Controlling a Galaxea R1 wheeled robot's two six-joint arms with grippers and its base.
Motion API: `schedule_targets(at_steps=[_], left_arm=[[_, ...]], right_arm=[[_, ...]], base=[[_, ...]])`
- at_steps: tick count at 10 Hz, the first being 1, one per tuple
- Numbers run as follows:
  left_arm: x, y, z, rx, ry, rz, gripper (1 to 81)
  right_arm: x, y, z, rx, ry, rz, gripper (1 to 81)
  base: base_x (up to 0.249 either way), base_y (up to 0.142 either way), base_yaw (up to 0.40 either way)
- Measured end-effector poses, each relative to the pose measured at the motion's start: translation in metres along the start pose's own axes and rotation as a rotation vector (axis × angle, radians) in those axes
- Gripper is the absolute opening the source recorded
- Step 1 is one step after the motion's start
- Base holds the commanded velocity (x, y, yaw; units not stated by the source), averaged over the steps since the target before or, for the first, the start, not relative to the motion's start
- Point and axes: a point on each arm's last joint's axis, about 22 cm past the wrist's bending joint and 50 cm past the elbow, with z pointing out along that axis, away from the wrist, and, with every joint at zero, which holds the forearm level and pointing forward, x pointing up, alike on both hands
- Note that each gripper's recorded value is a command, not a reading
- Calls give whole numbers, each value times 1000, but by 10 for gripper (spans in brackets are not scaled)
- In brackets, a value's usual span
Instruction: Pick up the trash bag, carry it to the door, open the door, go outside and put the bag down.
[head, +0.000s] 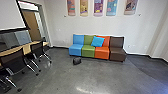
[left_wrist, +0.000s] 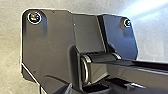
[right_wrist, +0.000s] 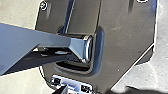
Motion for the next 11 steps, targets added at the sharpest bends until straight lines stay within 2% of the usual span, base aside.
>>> schedule_targets(at_steps=[11], left_arm=[[1, 0, 0, 0, 0, 1, 811]], right_arm=[[1, 6, -1, -12, -4, -2, 811]], base=[[118, 77, 0]])
